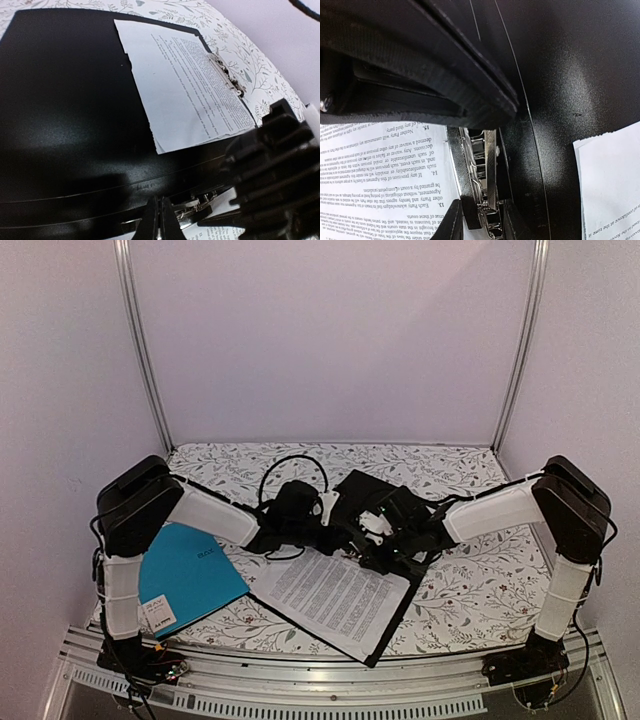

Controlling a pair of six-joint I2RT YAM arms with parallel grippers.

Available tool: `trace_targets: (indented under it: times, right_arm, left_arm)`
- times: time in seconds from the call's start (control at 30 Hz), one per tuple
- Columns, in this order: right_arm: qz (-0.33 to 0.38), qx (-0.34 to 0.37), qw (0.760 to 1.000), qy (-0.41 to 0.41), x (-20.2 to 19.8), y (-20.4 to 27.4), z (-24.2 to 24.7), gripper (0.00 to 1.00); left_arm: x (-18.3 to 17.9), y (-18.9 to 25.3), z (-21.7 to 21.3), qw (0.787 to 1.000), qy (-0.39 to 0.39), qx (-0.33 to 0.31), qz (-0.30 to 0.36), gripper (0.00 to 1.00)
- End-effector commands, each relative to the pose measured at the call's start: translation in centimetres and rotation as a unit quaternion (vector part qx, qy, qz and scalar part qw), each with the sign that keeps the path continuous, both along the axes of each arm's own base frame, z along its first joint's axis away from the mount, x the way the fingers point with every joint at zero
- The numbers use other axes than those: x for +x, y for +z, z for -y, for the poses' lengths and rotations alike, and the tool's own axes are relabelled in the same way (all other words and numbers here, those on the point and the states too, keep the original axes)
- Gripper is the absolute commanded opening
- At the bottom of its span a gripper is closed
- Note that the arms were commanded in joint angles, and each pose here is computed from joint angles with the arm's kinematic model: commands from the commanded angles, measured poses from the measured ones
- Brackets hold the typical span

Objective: Put the files into the folder
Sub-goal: Clamp the file onto the spring clip on the folder.

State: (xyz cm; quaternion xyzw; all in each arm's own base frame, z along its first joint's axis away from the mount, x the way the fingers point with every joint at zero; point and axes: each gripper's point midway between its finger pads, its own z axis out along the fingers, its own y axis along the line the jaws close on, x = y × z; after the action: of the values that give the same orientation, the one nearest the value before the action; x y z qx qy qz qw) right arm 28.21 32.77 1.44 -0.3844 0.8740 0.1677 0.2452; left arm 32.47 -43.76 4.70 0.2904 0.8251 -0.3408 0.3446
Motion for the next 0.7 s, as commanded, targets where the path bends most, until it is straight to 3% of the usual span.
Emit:
trace_targets:
  times: [0.0, 0.23, 0.67]
  right_arm:
    - [-0.098, -0.097, 0.990, -0.014, -3.8, -5.9, 4.2, 0.00]
    - [-0.116, -0.099, 0.988, -0.034, -3.8, -6.7, 4.7, 0.00]
    - [-0.134, -0.108, 0.983, -0.060, -4.0, -7.4, 5.4, 0.00]
  left_arm:
    - [-1.8, -6.2, -5.3, 0.985, 0.048, 0.136, -0.092, 0.00]
    - [-3.4, -9.0, -8.0, 0.968, 0.060, 0.184, -0.160, 0.00]
    - [-5.4, -12.6, -11.3, 0.941, 0.069, 0.244, -0.223, 0.00]
